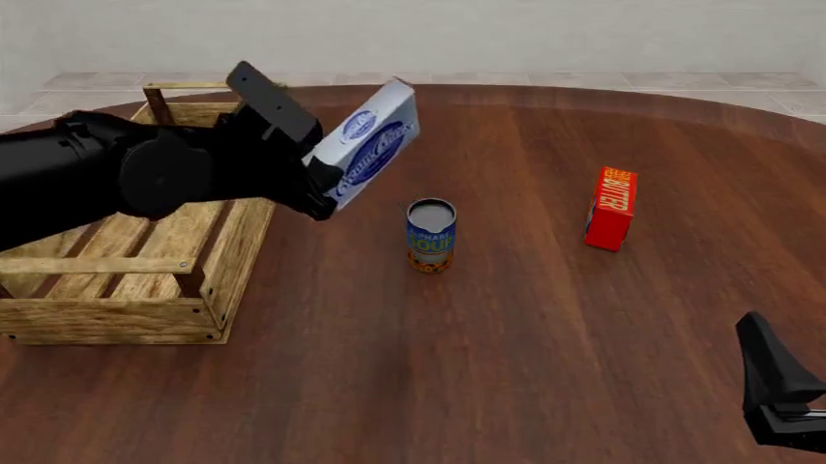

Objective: Pick up the cream cheese and put it in the tray.

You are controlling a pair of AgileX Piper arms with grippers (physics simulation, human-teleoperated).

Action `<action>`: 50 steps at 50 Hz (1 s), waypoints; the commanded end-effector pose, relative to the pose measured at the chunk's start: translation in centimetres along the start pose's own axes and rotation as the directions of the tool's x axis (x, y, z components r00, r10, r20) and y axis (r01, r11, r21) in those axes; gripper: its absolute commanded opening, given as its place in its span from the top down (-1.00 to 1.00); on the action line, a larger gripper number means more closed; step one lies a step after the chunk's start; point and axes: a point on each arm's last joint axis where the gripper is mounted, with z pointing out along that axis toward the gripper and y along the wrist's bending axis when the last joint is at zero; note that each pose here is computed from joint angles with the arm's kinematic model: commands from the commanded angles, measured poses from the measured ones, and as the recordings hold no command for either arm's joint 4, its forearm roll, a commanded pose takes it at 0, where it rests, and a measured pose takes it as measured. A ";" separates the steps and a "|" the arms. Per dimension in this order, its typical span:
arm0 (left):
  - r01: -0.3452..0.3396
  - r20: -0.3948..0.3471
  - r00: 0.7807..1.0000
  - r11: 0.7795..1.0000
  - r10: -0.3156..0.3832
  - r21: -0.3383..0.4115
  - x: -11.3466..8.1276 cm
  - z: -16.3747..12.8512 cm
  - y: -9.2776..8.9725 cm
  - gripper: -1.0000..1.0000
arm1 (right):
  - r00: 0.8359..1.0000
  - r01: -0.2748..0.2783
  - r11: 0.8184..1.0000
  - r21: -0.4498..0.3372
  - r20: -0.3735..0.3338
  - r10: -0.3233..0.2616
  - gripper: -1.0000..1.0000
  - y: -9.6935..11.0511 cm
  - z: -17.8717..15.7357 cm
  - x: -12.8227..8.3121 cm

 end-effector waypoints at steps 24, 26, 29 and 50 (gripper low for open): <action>0.108 -0.017 0.994 0.982 -0.112 -0.152 1.9 -2.4 5.1 1.00 | 1.000 -0.001 1.000 0.000 -0.001 0.001 -1.00 0.0 0.0 0.0; 0.117 -0.015 0.993 0.980 -0.121 -0.161 1.9 -2.7 5.3 1.00 | 1.000 -0.001 1.000 0.000 -0.001 0.001 -1.00 0.0 0.0 -0.1; 0.151 -0.029 0.987 0.972 -0.158 -0.181 2.0 -2.6 6.3 1.00 | 1.000 -0.001 1.000 0.000 -0.001 0.001 -1.00 0.0 0.0 -0.2; 0.165 -0.061 0.980 0.942 -0.190 -0.293 3.0 -3.9 10.6 1.00 | 1.000 -0.002 1.000 0.000 0.000 0.002 -1.00 0.0 0.0 -0.2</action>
